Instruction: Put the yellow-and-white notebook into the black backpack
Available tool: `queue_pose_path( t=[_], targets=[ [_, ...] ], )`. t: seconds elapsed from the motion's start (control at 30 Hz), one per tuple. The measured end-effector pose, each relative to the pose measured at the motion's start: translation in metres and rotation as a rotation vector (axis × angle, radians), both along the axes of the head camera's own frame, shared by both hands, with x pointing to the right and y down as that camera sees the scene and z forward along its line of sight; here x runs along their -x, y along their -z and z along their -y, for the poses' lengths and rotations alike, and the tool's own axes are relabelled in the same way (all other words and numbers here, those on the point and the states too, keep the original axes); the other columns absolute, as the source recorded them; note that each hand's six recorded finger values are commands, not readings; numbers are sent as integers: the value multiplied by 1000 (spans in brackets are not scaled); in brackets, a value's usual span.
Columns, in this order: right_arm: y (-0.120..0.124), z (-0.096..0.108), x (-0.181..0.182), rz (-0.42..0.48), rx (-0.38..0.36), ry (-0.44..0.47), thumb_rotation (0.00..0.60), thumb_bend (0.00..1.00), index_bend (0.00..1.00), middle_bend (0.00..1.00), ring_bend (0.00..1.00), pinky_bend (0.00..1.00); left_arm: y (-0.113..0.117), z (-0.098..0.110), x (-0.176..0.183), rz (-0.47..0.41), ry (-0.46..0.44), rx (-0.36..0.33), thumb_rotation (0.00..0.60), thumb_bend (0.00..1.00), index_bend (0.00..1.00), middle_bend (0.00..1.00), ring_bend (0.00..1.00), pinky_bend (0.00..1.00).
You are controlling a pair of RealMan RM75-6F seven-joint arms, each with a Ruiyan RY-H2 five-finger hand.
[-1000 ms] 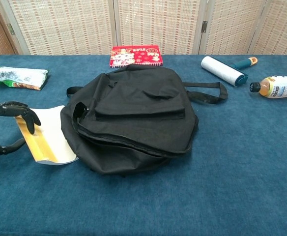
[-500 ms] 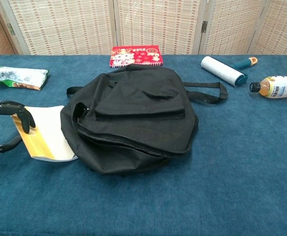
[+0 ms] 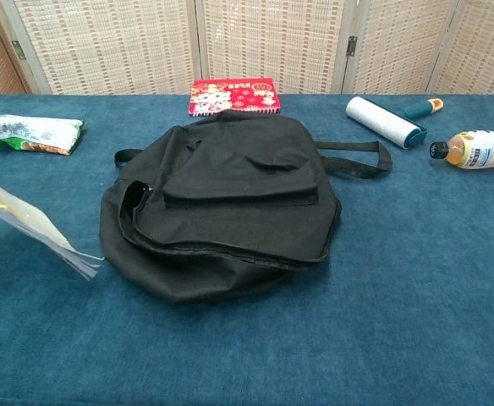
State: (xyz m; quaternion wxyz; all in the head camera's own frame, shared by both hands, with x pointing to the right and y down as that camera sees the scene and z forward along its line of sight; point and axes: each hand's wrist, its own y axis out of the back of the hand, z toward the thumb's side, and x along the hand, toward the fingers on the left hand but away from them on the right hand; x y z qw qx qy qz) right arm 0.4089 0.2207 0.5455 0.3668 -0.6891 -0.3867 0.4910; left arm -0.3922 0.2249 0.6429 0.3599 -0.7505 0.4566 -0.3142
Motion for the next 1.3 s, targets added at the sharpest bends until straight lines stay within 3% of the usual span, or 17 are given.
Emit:
queue_pose_path(
  t=[0.33,0.8,1.0,1.3],
  targets=[
    [-29,0,52,65,132,128,600,185,137,180,173,144,32,8,0,6,-25,-78,600,521,713,573,476,225],
    [-95,13,180,217,351,313,600,196,205,200,187,144,65,17,4,29,-10,-164,600,520,711,575,476,224],
    [-123,24,225,230,390,355,600,197,205,201,187,144,70,16,4,31,-5,-173,600,520,710,574,476,224],
    [-148,42,259,211,406,368,600,257,222,210,190,144,70,16,3,32,-8,-173,600,520,710,575,476,224]
  ],
)
